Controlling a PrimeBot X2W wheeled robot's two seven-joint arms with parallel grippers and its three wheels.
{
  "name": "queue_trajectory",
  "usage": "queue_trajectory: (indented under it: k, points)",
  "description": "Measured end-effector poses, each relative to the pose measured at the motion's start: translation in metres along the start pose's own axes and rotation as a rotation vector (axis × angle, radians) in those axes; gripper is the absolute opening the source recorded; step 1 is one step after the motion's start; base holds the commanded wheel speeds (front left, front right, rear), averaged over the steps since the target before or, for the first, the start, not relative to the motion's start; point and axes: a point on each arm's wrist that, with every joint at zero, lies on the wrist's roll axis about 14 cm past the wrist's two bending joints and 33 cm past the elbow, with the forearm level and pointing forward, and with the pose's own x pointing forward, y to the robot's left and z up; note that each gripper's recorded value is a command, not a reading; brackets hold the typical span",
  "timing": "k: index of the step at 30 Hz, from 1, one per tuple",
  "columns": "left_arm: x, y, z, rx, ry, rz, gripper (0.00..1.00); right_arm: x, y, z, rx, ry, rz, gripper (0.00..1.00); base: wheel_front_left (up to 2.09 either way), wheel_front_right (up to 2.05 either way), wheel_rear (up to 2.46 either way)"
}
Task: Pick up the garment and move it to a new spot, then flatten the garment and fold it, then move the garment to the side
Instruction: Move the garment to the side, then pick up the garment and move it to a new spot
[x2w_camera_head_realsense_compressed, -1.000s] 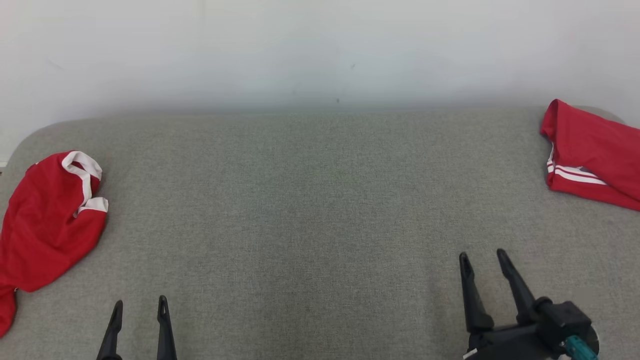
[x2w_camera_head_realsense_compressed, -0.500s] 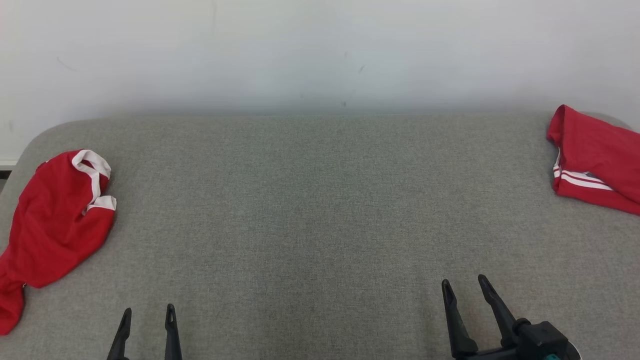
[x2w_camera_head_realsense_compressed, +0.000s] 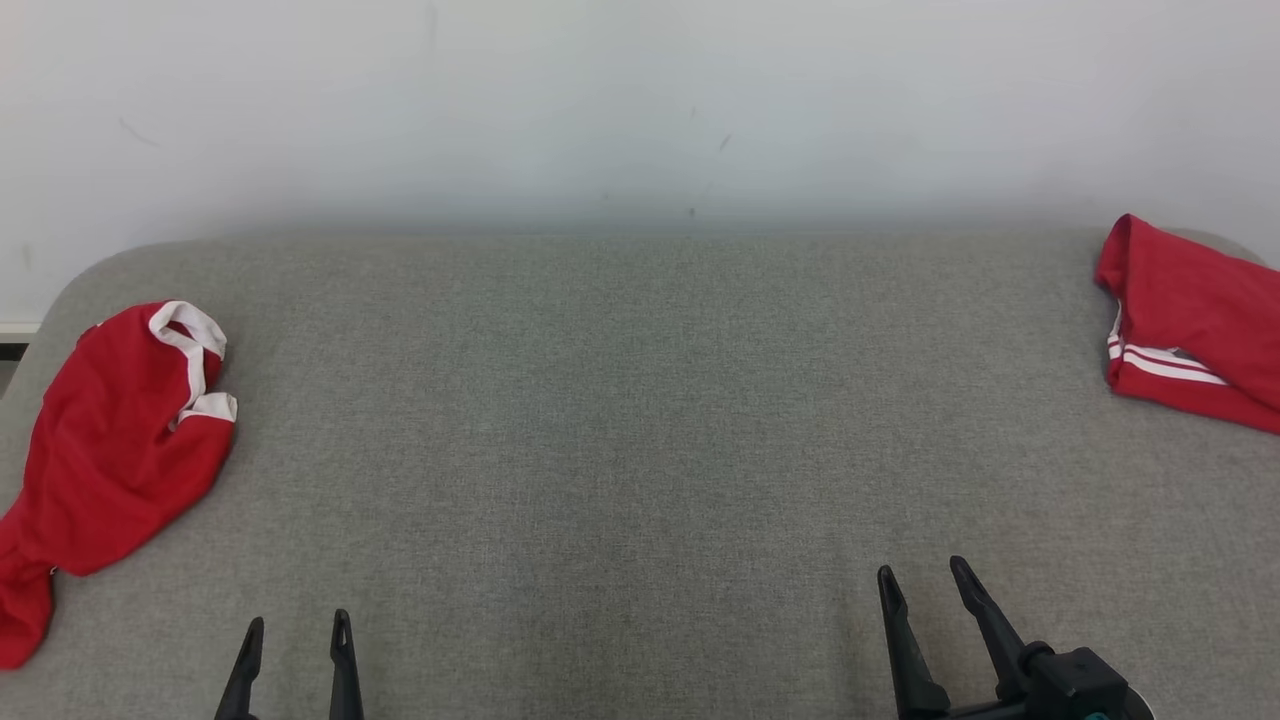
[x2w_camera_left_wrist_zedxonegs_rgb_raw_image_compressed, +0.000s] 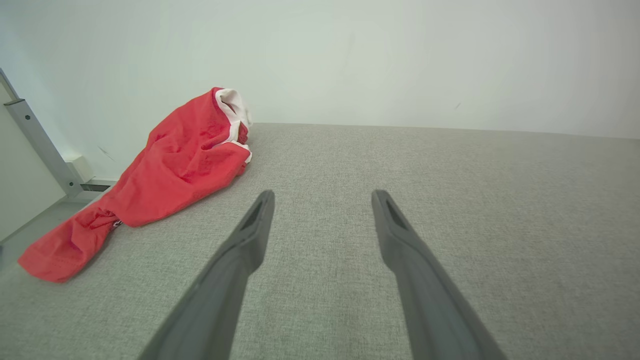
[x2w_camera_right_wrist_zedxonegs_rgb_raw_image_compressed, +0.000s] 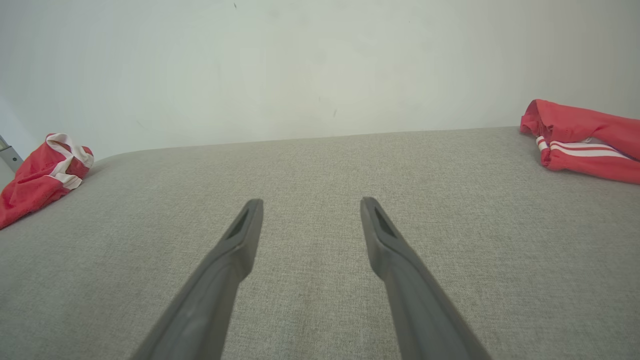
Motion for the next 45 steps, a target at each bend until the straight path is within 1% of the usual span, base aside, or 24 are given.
queue_trajectory:
  k: [8, 20, 32, 39, 40, 43, 45]
  points:
    - [-0.004, 0.008, 0.000, -0.001, 0.002, 0.023, 1.00, 0.004, 0.008, -0.002, 0.003, 0.006, 0.026, 1.00, 0.00, 0.00, 0.00]
    - [-0.024, 0.037, 0.000, 0.000, 0.003, 0.120, 1.00, 0.017, 0.038, -0.013, 0.015, 0.038, 0.123, 1.00, 0.00, 0.00, 0.00]
    - [-0.063, 0.080, -0.003, -0.002, 0.013, 0.282, 1.00, 0.036, 0.087, -0.026, 0.020, 0.078, 0.276, 1.00, 0.00, 0.00, 0.00]
    - [-0.090, 0.103, -0.002, -0.002, 0.013, 0.380, 1.00, 0.043, 0.121, -0.032, 0.025, 0.097, 0.379, 1.00, 0.00, 0.00, 0.00]
    - [-0.098, 0.109, -0.003, -0.003, 0.014, 0.407, 1.00, 0.044, 0.130, -0.034, 0.025, 0.101, 0.408, 1.00, 0.00, 0.00, 0.00]
    - [-0.106, 0.114, -0.003, -0.004, 0.014, 0.432, 1.00, 0.045, 0.139, -0.035, 0.025, 0.105, 0.434, 1.00, 0.00, 0.00, 0.00]
    - [-0.120, 0.125, -0.004, -0.010, 0.016, 0.489, 1.00, 0.045, 0.153, -0.038, 0.025, 0.116, 0.478, 1.00, 0.00, 0.00, 0.00]
